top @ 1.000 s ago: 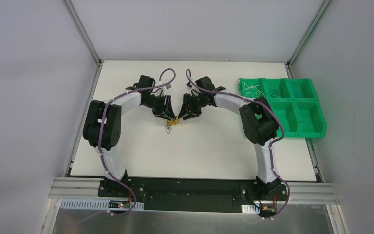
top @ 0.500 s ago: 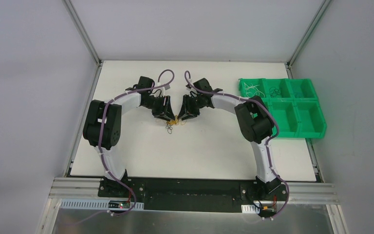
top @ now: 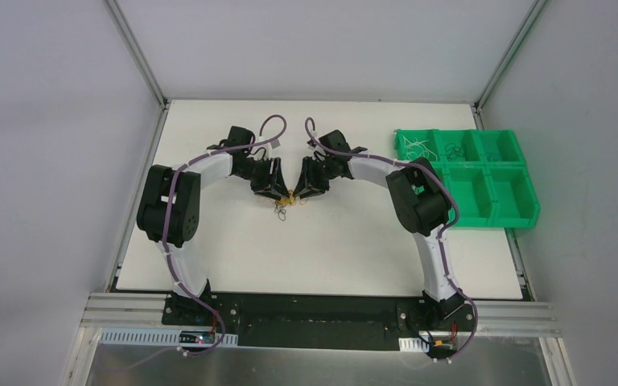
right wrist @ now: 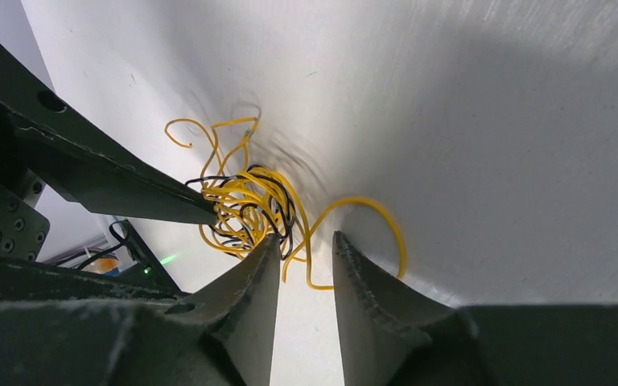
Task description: Untangle the cables
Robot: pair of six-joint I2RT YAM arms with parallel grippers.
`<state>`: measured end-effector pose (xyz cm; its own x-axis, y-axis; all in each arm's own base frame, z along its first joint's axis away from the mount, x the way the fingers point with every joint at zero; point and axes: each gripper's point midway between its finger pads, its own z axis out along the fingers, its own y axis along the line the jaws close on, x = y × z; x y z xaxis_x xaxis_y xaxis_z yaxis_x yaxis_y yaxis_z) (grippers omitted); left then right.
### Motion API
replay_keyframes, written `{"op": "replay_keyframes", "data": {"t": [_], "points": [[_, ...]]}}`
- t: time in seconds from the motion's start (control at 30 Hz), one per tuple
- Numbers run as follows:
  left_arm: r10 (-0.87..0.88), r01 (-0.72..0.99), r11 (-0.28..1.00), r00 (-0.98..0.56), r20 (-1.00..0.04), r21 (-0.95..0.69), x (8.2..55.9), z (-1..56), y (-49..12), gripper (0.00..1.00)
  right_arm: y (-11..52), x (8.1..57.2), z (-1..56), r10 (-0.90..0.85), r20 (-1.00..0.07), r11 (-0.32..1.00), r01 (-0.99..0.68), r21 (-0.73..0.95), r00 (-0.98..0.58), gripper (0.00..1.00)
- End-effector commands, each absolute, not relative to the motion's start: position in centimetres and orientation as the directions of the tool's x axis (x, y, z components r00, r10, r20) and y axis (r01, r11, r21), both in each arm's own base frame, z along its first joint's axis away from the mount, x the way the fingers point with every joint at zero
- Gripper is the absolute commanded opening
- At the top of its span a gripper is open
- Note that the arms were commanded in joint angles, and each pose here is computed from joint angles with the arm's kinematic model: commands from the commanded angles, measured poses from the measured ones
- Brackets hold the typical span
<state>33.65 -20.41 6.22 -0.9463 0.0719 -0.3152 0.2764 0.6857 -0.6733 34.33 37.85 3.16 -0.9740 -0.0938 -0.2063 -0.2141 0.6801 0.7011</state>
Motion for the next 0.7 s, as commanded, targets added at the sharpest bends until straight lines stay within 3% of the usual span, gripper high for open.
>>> {"op": "replay_keyframes", "data": {"t": [0.0,0.67], "points": [[0.035,0.287,0.683,-0.931,-0.362,-0.672,34.5,8.6,-19.9,0.43,37.7,34.5,2.7,-0.090,-0.221,0.700,-0.220,0.680,-0.971,0.33],[0.022,0.300,0.641,-0.927,-0.374,-0.706,33.8,10.0,-20.3,0.44,37.5,34.0,2.2,-0.089,-0.196,0.705,-0.201,0.680,-0.977,0.32]]}}
